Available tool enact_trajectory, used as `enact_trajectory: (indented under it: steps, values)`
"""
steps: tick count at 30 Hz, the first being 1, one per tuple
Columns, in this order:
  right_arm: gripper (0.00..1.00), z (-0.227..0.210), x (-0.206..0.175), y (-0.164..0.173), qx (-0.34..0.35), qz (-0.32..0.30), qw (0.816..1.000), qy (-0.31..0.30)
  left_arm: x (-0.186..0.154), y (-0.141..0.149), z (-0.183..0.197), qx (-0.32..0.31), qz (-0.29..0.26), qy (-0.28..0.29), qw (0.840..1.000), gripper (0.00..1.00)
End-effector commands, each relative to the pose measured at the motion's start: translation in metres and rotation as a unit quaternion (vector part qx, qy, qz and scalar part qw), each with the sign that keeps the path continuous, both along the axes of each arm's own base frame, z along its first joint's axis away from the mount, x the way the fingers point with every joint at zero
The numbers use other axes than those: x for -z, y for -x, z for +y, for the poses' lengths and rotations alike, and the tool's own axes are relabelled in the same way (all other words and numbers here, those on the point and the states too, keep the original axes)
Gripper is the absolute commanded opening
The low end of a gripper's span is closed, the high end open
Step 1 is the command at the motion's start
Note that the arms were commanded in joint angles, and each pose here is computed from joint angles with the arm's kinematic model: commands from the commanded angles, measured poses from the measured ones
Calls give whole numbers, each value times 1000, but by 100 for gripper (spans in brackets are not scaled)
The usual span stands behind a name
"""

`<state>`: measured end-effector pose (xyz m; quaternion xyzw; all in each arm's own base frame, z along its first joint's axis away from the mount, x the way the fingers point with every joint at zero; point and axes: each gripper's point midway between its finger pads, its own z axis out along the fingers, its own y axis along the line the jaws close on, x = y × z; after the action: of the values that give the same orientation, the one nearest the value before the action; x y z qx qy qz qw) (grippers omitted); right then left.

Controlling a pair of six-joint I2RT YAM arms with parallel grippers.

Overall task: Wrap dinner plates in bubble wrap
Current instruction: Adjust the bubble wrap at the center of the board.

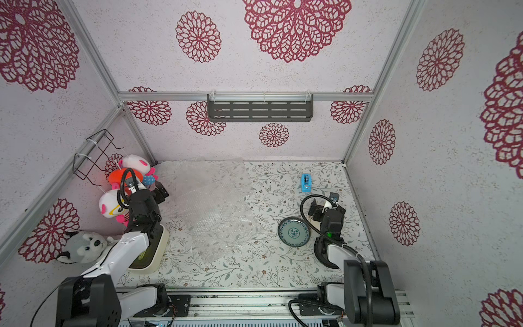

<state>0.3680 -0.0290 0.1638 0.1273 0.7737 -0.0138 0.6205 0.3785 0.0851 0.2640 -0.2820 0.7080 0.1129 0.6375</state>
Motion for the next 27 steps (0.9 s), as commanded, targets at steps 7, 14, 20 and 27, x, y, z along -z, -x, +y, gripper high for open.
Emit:
enact_trajectory:
  steps: [7,14,20,27]
  values:
    - [99,44,11,46,-37,93,960,-260,143,82,-160,104,337,248,903,98]
    - [99,86,30,62,-122,166,929,-306,196,126,-267,227,491,321,778,98]
    - [99,107,35,66,-165,193,924,-285,224,145,-323,293,580,326,687,98]
    - [99,145,35,58,-218,204,912,-281,210,96,-419,416,540,359,637,98]
